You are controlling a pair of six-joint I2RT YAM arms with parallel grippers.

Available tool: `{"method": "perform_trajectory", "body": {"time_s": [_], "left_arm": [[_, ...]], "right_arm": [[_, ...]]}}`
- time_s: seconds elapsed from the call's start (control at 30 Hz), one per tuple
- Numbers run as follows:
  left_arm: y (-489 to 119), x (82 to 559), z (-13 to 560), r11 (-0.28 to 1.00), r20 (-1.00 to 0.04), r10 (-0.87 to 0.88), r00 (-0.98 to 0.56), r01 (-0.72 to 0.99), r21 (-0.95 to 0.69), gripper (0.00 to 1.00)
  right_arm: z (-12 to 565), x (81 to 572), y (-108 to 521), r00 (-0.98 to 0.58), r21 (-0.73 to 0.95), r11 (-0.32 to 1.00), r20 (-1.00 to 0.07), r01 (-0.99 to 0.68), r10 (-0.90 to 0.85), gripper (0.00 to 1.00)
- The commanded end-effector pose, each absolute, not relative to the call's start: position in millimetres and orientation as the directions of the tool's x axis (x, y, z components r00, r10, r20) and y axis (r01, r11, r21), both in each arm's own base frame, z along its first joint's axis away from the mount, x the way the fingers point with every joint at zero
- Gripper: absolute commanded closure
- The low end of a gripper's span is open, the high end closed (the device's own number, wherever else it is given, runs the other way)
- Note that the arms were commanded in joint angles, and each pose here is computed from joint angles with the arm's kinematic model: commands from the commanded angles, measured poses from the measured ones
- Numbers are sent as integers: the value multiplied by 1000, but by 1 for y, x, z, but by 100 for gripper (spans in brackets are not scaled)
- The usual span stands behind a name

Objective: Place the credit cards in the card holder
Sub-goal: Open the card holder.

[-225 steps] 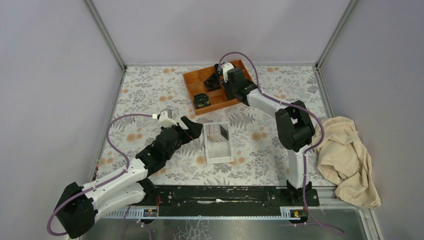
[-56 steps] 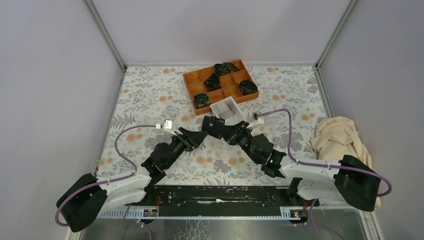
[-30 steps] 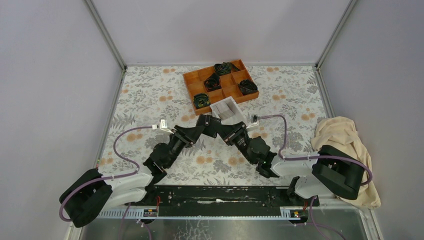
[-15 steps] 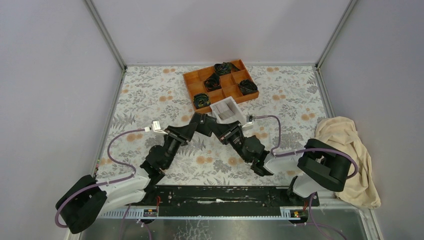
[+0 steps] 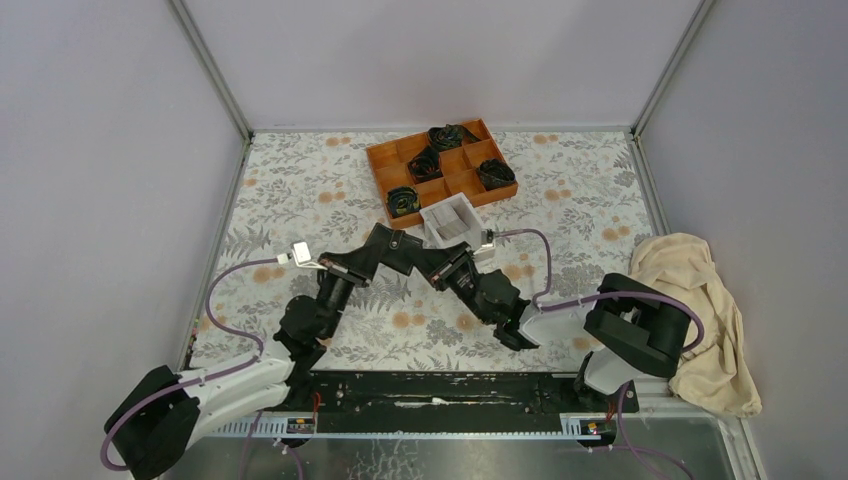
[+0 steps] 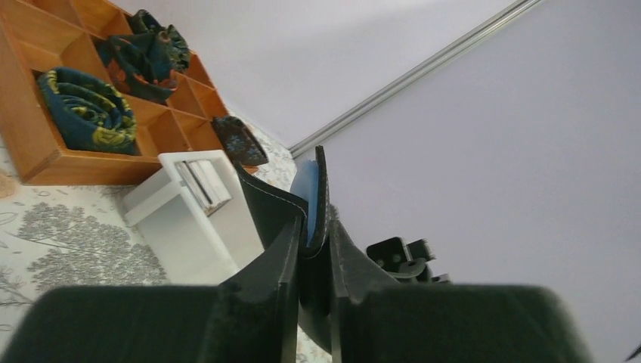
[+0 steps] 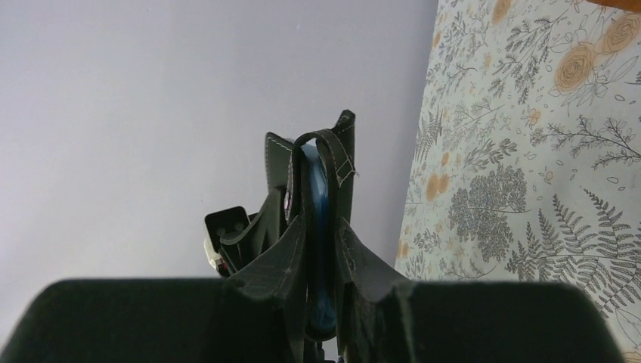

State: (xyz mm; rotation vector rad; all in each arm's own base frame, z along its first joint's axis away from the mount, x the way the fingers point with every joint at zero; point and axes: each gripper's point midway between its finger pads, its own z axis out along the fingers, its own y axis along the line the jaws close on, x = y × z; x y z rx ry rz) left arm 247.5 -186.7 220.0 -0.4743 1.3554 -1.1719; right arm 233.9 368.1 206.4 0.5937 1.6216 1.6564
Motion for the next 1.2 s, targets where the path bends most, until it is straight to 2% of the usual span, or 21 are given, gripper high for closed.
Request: {"method": "perform_trajectory", "body": {"time_s": [0.0,0.03,0.2,0.4,0.57,0.7,0.9,1.17], "left_arm": [[-199,227,259,318,-482,-848,-220,515,-796,92],[-197,227,257,329,-487,-846,-216,508,-796,99],[-193,229,249,379,-520,-830,-201,481,-791,100],[-198,234,240,444,-578,-788,-212,455,-772,100],[-203,239,231,495,-621,-748,-233,428,-756,100],[-206,241,226,528,-651,-717,-250,415,-741,100],[-207,242,225,568,-686,-679,-263,403,-717,100],[-211,241,216,612,-723,-621,-302,389,-688,100]], "right_arm": [[210,207,389,-711,978,64,-191,-201,676,92],[206,207,387,-705,974,96,-216,-206,676,83],[201,211,376,-658,914,308,-404,-264,635,67],[193,217,366,-588,734,595,-651,-328,480,56],[186,219,347,-505,562,758,-784,-329,362,54],[185,219,332,-446,453,836,-846,-310,293,53],[191,216,323,-367,298,903,-914,-311,176,52],[213,209,337,-262,112,925,-965,-362,14,51]]}}
